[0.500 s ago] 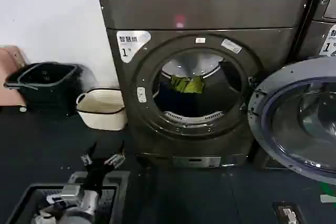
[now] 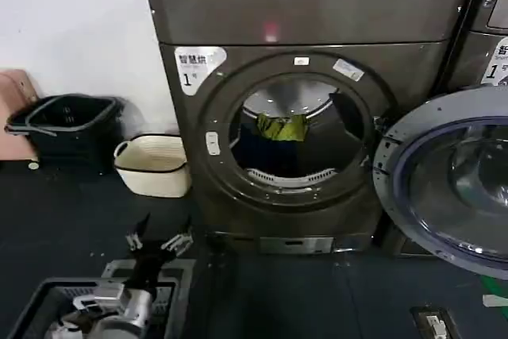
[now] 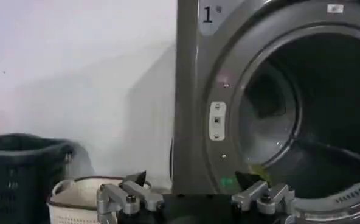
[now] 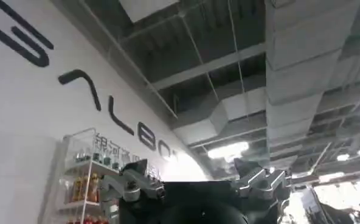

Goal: Grasp the clothes from the dryer.

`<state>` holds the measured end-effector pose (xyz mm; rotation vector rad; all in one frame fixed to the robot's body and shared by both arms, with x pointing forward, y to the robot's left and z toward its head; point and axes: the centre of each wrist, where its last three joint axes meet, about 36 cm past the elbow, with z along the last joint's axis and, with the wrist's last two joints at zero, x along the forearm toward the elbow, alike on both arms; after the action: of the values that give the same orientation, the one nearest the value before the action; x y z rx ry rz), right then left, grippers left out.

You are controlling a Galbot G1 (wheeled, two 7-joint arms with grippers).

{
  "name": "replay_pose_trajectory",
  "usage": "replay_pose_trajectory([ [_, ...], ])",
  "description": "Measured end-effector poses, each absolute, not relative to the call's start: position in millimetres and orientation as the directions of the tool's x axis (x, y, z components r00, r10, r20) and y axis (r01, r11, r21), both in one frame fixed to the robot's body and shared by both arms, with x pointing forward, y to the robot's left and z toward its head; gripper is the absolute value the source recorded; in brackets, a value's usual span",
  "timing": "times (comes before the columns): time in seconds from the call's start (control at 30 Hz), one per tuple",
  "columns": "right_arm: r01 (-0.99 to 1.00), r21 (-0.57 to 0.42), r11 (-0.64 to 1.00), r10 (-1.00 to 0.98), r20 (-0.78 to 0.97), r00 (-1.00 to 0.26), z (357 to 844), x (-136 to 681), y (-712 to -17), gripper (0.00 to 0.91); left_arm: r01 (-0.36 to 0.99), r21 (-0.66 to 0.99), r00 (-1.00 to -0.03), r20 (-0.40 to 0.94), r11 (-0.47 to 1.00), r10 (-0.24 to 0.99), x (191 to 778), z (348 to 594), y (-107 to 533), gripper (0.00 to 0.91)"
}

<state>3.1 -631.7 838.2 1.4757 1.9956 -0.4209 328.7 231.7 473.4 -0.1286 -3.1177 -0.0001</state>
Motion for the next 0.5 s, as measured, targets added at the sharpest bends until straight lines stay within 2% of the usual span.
replay_pose_trajectory([
  [0.5, 0.933, 0.108, 0.342, 0.732, -0.654, -0.193, 835.1, 3.5, -632.2, 0.907, 0.078, 0.000, -0.997, 0.018, 0.997, 0.078, 331.3, 472.2, 223.8, 0.907],
])
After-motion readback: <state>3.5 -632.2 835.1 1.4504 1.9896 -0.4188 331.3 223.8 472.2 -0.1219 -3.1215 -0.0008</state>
